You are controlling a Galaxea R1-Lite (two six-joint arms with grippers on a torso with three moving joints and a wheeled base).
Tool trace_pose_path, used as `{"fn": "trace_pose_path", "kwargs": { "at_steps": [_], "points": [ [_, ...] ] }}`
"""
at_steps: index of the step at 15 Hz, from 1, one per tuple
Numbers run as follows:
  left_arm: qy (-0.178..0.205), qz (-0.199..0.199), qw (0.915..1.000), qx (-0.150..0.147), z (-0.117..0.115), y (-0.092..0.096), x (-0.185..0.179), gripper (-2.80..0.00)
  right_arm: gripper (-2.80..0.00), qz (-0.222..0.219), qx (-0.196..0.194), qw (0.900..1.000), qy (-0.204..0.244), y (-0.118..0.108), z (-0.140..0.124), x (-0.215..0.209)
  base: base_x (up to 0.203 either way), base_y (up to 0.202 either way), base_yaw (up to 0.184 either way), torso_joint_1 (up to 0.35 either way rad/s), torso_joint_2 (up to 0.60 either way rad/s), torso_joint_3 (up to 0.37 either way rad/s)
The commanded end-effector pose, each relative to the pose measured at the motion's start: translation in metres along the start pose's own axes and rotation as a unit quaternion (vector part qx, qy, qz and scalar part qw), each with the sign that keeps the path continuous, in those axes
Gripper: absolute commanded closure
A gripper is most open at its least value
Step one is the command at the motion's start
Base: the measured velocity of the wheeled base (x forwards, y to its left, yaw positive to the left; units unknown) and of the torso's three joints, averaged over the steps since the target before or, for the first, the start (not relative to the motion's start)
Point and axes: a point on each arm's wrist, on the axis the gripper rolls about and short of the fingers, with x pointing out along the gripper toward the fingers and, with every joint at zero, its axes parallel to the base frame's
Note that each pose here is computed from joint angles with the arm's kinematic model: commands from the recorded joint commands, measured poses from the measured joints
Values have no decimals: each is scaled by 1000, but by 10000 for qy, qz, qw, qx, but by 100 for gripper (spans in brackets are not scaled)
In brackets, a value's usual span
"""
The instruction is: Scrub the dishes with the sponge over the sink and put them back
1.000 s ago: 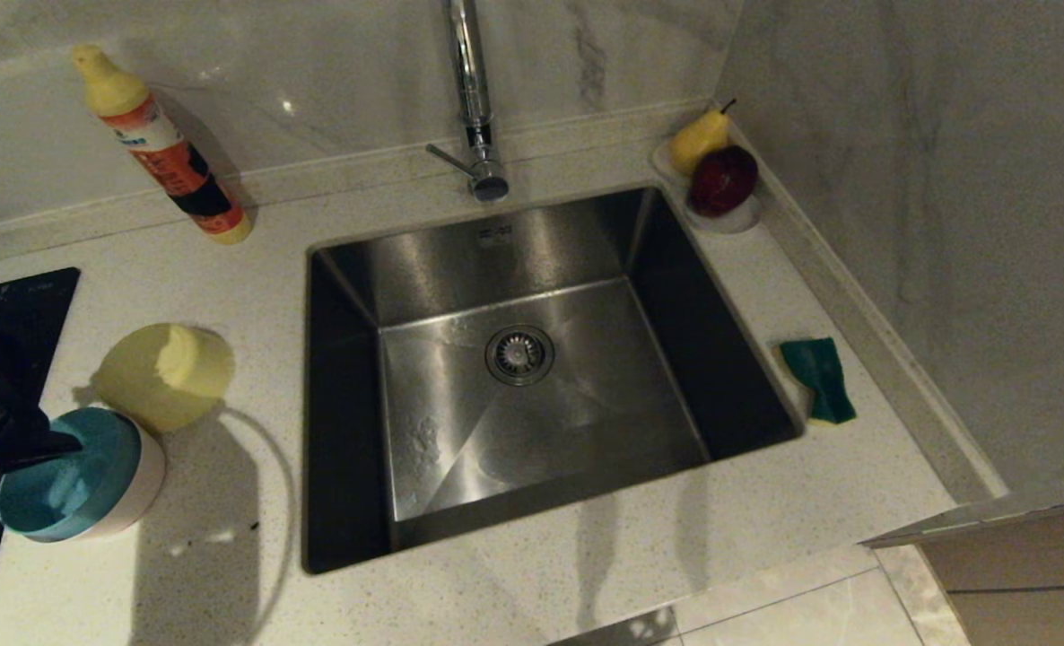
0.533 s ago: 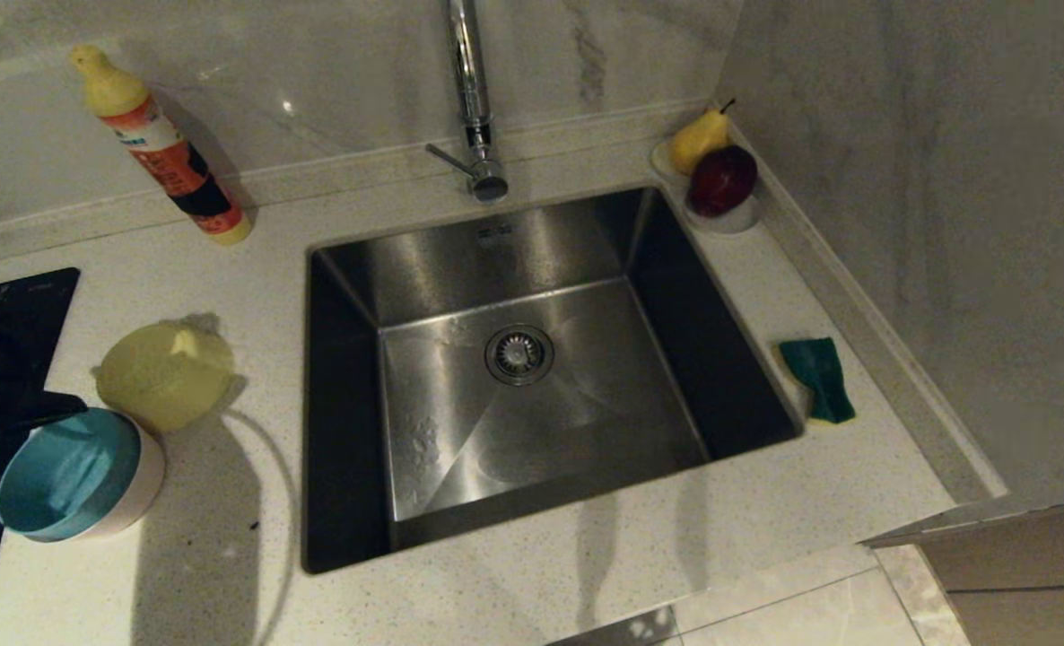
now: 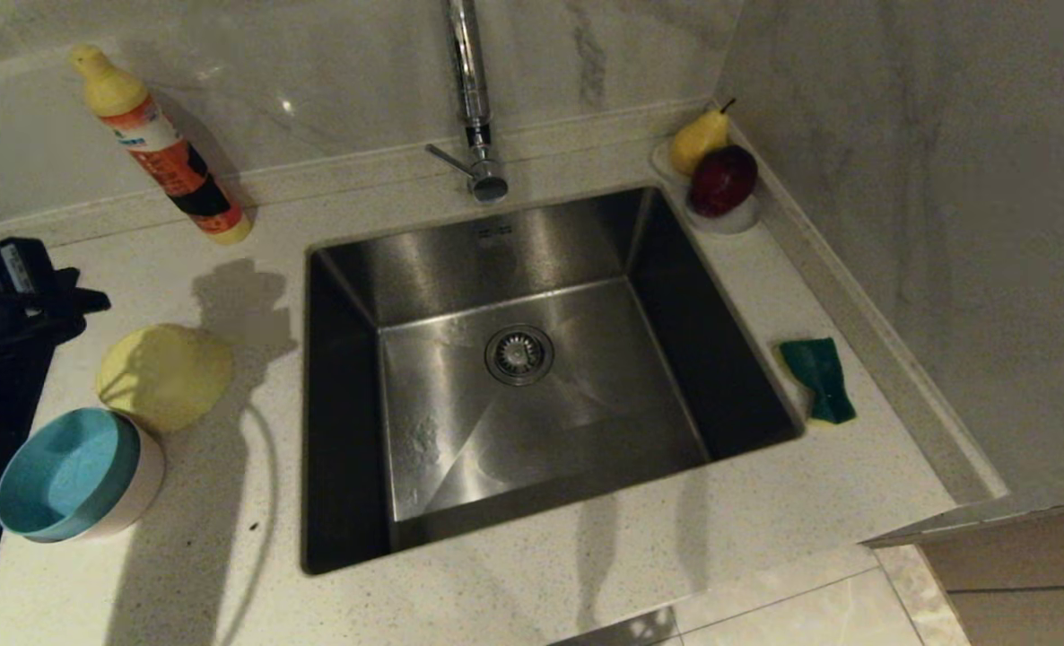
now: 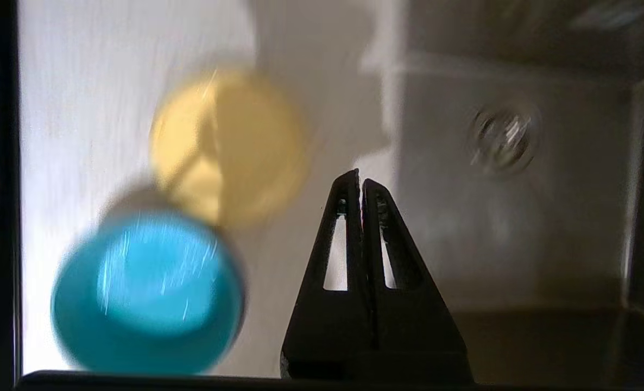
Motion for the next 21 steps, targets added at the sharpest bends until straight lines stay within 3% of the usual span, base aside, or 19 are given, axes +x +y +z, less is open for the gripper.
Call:
{"fn": "trace_pose_path", "kwargs": {
  "at_steps": [1, 4, 8, 15, 21],
  "points": [
    [-492, -334, 9980, 228, 3, -20, -26, 0, 0, 4, -5, 10000, -9, 0, 0, 0, 0, 0, 0, 0, 0, 0],
    [-586, -482, 9956, 558, -11, -25, -46, 0, 0, 4, -5, 10000, -9, 0, 0, 0, 0, 0, 0, 0, 0, 0],
    [-986, -505, 9915, 676, -29, -17, -91, 0, 0, 4, -5, 10000, -9, 0, 0, 0, 0, 0, 0, 0, 0, 0],
    [-1845, -712, 9774, 747, -72, 1, -167, 0, 0, 4, -5, 10000, -9, 0, 0, 0, 0, 0, 0, 0, 0, 0],
    [-2096, -715, 9725, 718, -132, 20, -191, 0, 0, 4, -5, 10000, -9, 0, 0, 0, 0, 0, 0, 0, 0, 0]
  ]
}}
